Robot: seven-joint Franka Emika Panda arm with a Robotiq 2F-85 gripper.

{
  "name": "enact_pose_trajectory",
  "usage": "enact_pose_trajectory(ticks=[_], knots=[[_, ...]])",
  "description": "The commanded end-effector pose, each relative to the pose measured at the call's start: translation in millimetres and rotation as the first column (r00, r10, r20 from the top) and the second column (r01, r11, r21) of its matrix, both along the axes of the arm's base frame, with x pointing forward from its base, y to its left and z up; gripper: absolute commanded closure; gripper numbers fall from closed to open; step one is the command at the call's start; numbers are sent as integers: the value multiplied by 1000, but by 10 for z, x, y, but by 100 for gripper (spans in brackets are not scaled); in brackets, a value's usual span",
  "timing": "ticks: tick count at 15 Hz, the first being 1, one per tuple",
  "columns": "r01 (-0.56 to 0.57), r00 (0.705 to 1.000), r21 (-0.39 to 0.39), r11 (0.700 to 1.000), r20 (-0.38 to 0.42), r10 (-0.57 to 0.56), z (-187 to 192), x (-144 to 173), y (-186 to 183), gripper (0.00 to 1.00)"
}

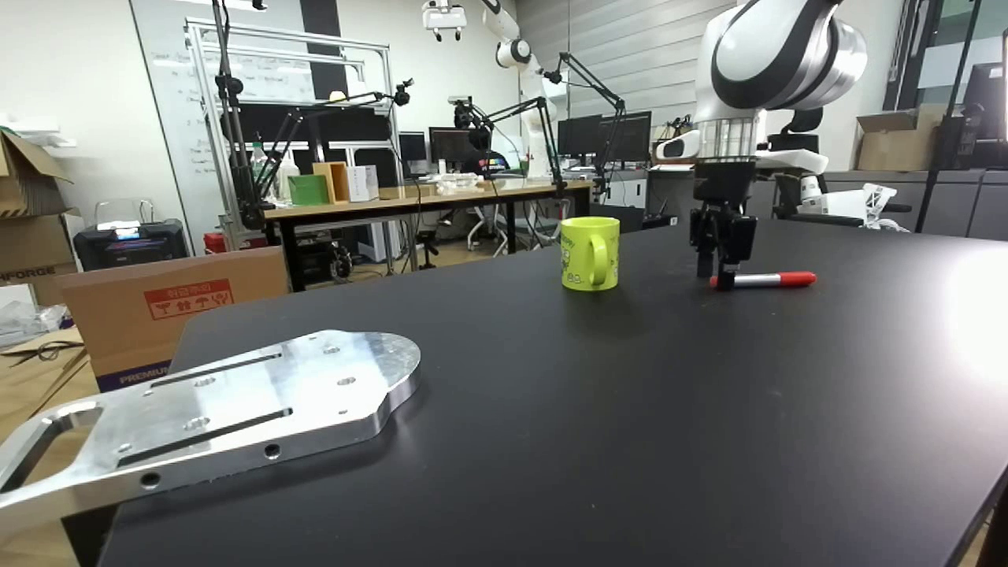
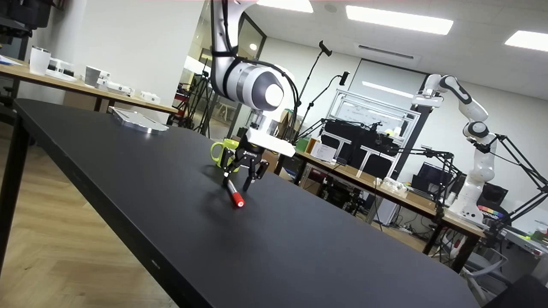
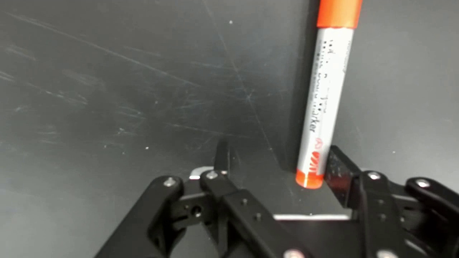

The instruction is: Put the marker into the mug.

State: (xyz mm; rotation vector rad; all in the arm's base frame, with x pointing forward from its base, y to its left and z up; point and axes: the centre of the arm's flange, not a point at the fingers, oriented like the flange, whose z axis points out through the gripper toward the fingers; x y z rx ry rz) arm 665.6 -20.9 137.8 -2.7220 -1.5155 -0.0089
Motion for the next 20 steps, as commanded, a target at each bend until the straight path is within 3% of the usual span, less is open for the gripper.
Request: enact_pose_trajectory(ticks=[1, 6, 10, 14, 16, 20], knots=[[81, 996, 2, 997, -25, -81, 16, 175, -10, 62], [110, 993, 32, 993, -39, -109, 78, 166, -84, 97], [83, 997, 91, 992, 3, -83, 181, 193, -155, 95], [-18, 976, 101, 995, 219, -5, 743, 268, -113, 95], [-54, 939, 97, 994, 343, 18, 1083, 297, -78, 95], [-68, 846, 223, 972, 530, -62, 1741, 293, -6, 95]])
